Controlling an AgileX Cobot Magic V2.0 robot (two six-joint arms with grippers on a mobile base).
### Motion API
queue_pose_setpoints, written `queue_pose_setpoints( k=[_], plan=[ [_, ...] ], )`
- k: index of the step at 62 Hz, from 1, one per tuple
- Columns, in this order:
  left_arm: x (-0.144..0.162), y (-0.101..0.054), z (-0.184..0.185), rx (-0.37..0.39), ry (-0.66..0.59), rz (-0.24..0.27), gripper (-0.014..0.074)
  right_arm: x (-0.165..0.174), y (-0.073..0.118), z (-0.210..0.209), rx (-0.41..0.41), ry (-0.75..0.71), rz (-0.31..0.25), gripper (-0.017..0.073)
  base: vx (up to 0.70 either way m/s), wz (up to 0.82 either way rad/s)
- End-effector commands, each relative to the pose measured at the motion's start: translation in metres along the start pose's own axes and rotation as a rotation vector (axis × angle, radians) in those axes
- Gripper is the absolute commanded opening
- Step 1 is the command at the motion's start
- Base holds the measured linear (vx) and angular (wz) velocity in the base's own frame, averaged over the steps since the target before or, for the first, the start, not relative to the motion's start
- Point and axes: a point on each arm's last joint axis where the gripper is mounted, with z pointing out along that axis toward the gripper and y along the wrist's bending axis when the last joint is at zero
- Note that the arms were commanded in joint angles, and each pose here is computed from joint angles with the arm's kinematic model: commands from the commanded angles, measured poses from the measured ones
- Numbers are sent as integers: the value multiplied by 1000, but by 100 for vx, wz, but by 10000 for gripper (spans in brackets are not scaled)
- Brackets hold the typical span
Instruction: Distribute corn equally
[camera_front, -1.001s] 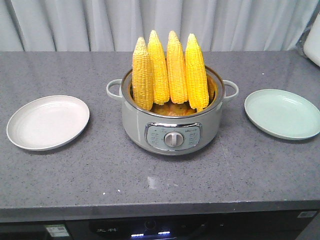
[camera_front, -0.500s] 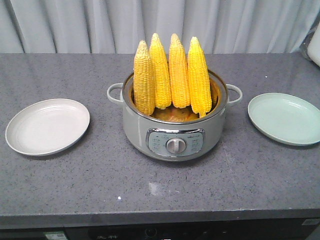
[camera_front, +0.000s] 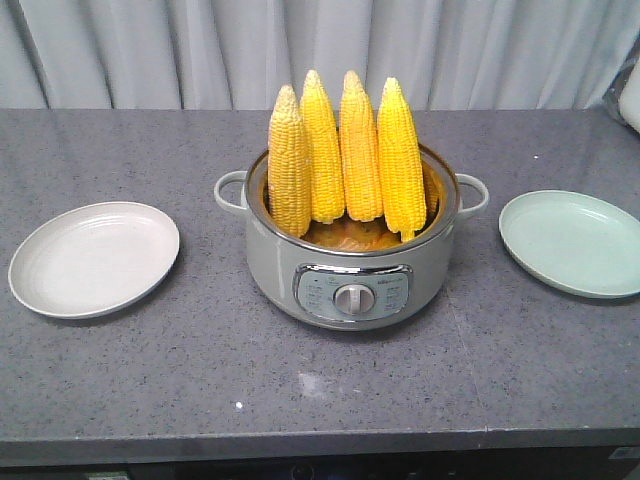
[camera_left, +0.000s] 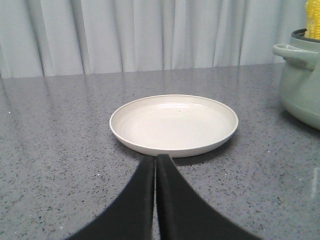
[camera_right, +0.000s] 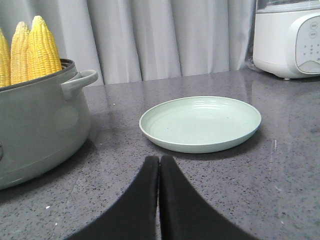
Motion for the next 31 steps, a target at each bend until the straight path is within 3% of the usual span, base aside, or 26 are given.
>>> queue_pose_setpoints(
  k=[1,31],
  plan=[
    [-2,0,-1,-1,-75,-7,-6,-4,0,0,-1,-71,-17,-6,2,0],
    [-2,0,-1,-1,-75,-7,-6,-4,0,0,-1,-71,-17,-6,2,0]
  ],
)
